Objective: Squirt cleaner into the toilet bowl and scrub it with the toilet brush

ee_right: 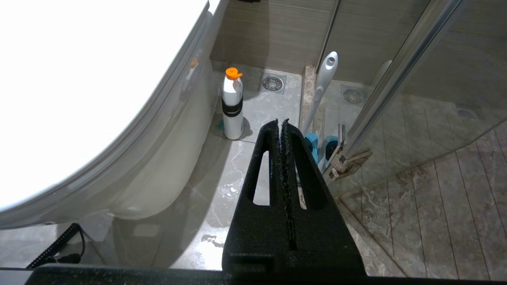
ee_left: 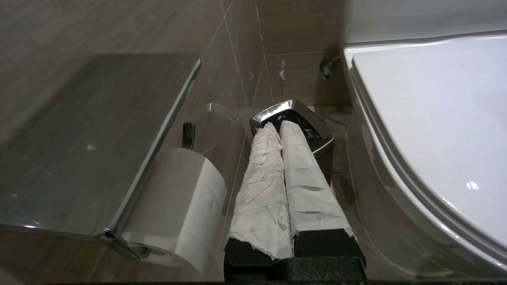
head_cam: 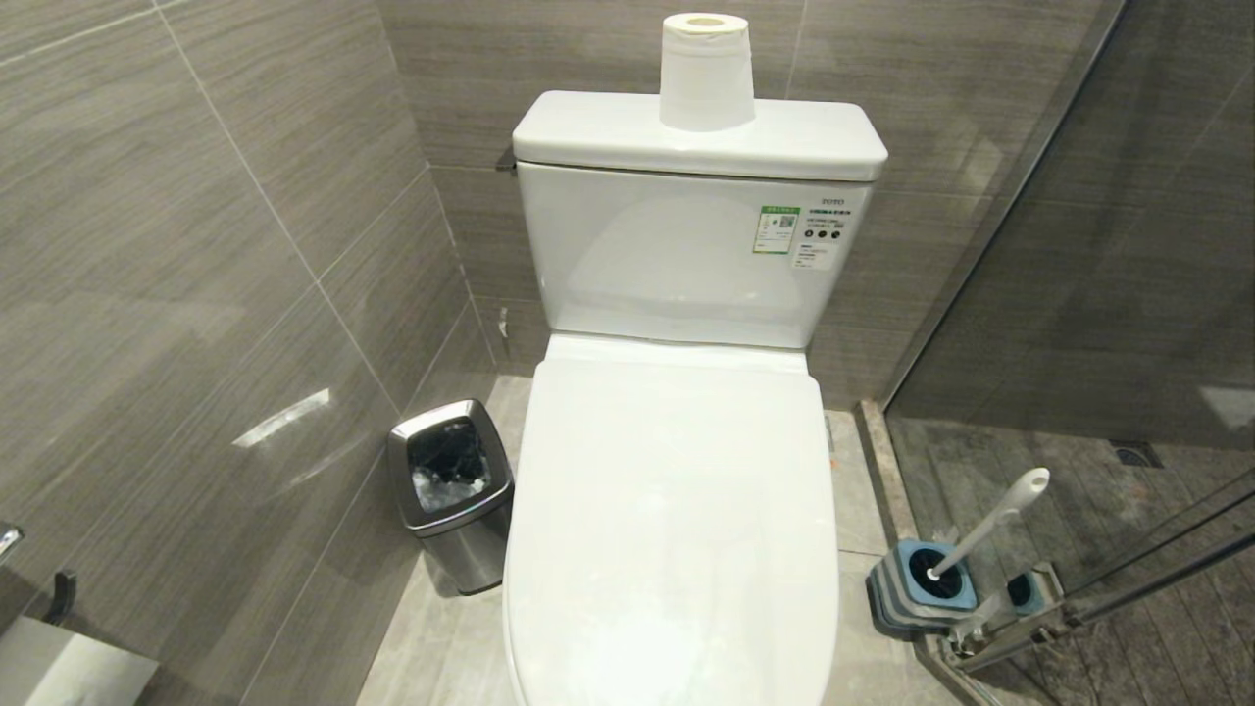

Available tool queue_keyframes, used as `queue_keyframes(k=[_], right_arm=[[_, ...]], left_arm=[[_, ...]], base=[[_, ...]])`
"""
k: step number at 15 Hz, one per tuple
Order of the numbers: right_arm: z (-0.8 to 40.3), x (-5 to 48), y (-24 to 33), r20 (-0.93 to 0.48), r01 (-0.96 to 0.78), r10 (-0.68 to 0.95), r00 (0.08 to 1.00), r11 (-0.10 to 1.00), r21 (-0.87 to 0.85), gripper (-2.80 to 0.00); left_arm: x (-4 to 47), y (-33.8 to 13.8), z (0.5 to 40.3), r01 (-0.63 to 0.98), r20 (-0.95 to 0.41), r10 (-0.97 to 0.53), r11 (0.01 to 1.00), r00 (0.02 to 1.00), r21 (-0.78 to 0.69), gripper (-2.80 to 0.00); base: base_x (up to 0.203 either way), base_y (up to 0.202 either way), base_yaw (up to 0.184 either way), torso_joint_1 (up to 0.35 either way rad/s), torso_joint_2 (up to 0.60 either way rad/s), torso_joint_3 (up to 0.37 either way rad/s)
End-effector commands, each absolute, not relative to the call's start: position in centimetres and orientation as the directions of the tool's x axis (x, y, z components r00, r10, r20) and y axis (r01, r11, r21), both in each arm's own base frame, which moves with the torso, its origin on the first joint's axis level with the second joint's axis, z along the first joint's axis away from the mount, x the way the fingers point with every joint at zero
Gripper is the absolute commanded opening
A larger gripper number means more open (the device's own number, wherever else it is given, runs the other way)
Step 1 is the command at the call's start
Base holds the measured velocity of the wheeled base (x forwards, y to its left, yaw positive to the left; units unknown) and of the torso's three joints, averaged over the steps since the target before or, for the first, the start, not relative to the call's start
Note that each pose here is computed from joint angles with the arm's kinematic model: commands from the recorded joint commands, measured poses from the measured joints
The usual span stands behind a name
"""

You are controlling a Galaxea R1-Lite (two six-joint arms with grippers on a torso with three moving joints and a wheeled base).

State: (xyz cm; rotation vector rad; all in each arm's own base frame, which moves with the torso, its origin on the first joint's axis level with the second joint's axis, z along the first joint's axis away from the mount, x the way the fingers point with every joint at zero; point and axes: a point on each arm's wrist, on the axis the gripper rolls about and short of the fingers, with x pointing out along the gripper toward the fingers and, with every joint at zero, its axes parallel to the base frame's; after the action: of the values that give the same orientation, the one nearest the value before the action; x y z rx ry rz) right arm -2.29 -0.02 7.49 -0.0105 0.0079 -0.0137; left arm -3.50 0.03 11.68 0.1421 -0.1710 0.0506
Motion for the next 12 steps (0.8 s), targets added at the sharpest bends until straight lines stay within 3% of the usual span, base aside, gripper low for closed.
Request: queue_keyframes(k=[1,5,12], right_arm=[[7.5,-2.3,0.0,-0.008,0.014,-0.014,1.0,1.0,-0.011,-2.8],[7.5,-2.3,0.0,-0.008,0.014,-0.014,1.0,1.0,-0.011,-2.8],[7.5,-2.3,0.0,-0.008,0.014,-0.014,1.0,1.0,-0.011,-2.8]], left_arm=[[-2.5,0.0,9.2,-0.05,0.139,0.03,0.989,0.99,0.141,-2.8],[-2.3,-0.1,7.5,0.027,-0.008,-0.026,0.991,1.0,0.131,-2.8],[-2.3,-0.1,7.4,0.023,-0.011,-0.022,0.994,1.0,0.107,-2.8]], base=[[0.0,0.0,0.0,0.0,0.0,0.0],[0.0,0.0,0.0,0.0,0.0,0.0],[0.0,0.0,0.0,0.0,0.0,0.0]])
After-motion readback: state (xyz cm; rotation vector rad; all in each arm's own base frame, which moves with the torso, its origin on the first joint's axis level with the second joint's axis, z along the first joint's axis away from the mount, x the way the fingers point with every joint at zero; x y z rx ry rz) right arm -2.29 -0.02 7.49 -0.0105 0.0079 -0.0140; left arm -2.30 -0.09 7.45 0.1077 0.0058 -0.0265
